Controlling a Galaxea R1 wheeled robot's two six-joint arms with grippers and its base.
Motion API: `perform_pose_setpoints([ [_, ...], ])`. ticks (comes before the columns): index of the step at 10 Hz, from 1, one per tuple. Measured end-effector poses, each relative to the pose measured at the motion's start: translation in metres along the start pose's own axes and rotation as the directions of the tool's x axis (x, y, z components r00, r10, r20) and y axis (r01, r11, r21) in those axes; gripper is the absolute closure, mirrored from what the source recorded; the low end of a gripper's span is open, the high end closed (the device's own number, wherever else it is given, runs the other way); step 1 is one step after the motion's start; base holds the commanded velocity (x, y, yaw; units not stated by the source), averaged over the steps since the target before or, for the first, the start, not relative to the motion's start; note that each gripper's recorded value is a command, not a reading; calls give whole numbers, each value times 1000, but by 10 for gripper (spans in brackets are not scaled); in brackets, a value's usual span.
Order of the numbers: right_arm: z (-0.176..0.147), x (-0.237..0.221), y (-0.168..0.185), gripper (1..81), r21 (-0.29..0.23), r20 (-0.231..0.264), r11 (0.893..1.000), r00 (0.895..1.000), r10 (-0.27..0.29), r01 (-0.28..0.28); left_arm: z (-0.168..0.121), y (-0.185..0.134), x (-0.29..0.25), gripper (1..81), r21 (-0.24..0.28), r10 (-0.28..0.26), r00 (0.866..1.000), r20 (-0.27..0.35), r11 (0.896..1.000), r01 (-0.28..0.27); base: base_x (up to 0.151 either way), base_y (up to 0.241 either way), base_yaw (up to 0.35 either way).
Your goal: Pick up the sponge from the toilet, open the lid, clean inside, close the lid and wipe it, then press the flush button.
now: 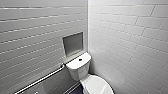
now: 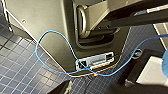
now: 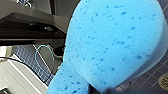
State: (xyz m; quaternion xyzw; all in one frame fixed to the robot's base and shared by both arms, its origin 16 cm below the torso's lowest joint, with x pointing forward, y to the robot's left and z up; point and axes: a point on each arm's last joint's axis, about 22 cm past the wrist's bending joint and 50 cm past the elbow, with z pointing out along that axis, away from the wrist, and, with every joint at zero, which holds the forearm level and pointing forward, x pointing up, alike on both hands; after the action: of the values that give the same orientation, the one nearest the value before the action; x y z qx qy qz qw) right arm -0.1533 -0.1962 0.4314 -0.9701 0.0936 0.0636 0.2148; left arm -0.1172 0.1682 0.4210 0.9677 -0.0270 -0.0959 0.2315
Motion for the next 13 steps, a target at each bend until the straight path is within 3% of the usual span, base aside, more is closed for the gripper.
perform_pose_setpoints([
  [4, -1, 29, -6, 811, 12, -77, 999, 996, -37, 38, -7, 0, 26, 10, 10, 36, 997, -73, 999, -36, 0, 0, 0],
  [10, 1, 26, -7, 811, 9, -81, 999, 996, -43, 44, -9, -10, 27, 10, 35, 38, 996, -81, 999, -35, 0, 0, 0],
  [11, 2, 24, -6, 811, 3, -70, 999, 997, -44, 44, -10, -15, 25, 10, 46, 36, 996, -79, 998, -32, 0, 0, 0],
  [13, 6, 6, 3, 811, -44, 9, 998, 999, -39, 40, -10, -19, 24, 10, 61, 32, 997, -76, 998, -27, 0, 0, 0],
])
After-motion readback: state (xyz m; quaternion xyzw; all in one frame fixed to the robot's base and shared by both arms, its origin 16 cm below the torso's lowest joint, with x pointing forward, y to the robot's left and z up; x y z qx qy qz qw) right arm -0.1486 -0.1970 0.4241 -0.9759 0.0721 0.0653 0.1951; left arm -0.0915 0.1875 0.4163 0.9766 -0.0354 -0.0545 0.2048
